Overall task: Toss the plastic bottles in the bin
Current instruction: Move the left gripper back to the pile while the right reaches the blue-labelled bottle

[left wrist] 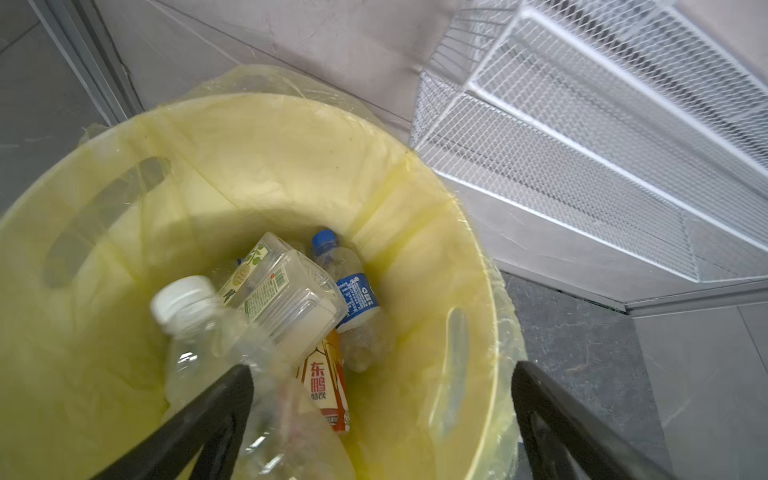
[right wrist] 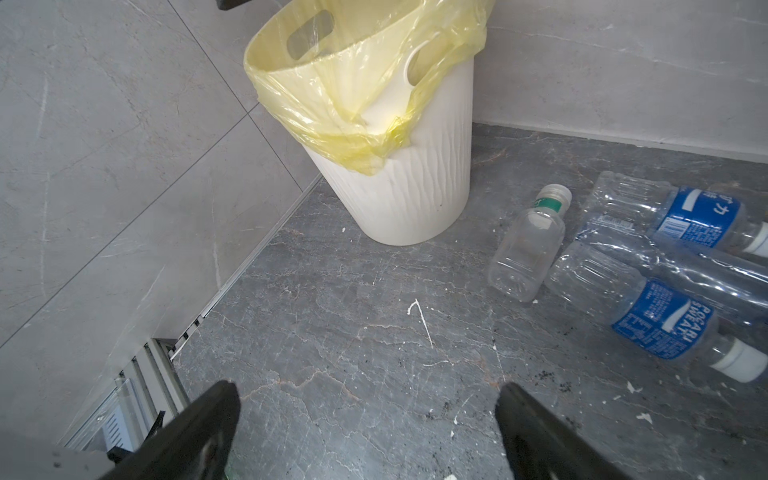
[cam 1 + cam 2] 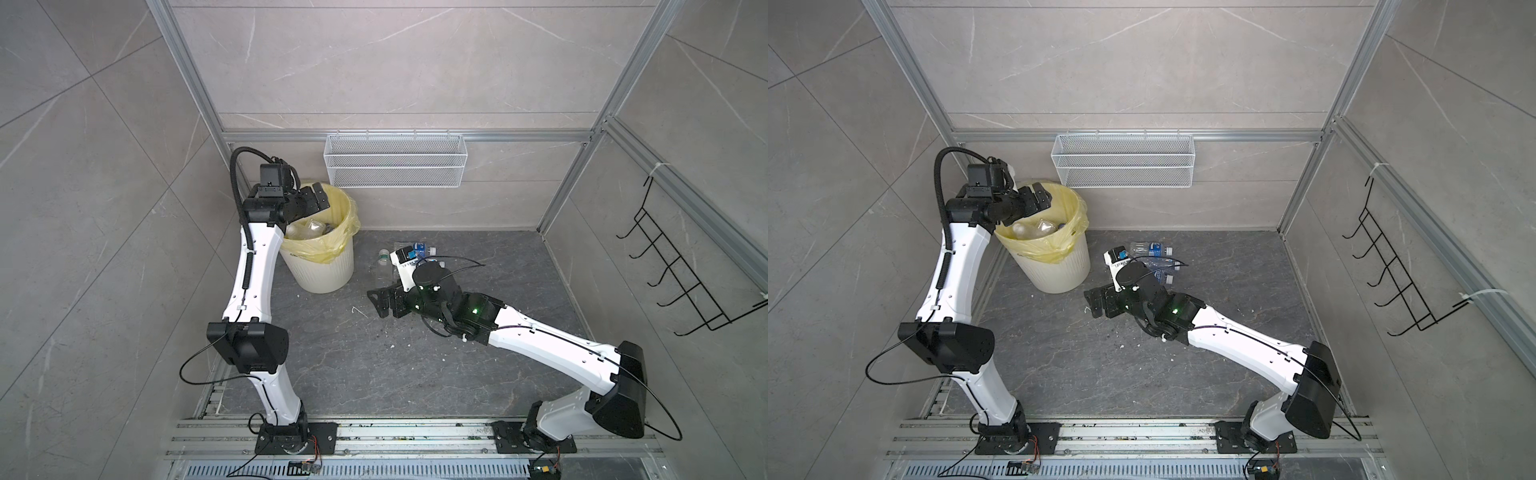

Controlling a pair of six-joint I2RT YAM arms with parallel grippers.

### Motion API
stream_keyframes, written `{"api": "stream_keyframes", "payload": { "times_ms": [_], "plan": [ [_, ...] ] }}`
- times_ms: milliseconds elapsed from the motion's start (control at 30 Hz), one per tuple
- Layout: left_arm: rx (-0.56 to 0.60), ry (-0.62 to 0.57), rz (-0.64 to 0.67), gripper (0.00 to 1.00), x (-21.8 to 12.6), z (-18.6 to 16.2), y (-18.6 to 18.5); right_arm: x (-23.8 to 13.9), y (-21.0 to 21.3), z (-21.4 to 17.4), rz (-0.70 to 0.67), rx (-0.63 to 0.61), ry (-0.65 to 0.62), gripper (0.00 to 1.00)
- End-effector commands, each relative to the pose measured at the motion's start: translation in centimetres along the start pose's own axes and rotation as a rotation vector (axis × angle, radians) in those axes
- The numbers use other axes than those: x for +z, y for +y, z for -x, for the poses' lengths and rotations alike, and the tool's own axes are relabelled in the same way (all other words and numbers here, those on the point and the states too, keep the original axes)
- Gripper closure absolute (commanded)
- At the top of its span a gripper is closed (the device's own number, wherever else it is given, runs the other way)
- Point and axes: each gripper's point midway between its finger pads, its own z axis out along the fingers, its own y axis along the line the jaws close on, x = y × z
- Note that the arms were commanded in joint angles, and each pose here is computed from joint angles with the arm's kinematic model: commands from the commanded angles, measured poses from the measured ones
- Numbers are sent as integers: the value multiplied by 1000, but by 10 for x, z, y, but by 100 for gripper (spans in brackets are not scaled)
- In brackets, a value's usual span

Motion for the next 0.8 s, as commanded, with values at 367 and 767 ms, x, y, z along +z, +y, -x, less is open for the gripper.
{"api": "stream_keyframes", "payload": {
  "times_ms": [367, 767],
  "plan": [
    [215, -129, -231, 0, -75, -36, -108, -1, -91, 7, -344, 46, -8, 0],
    [288, 114, -290, 0, -20, -182, -122, 38, -240, -31, -495, 354, 172, 0]
  ]
}}
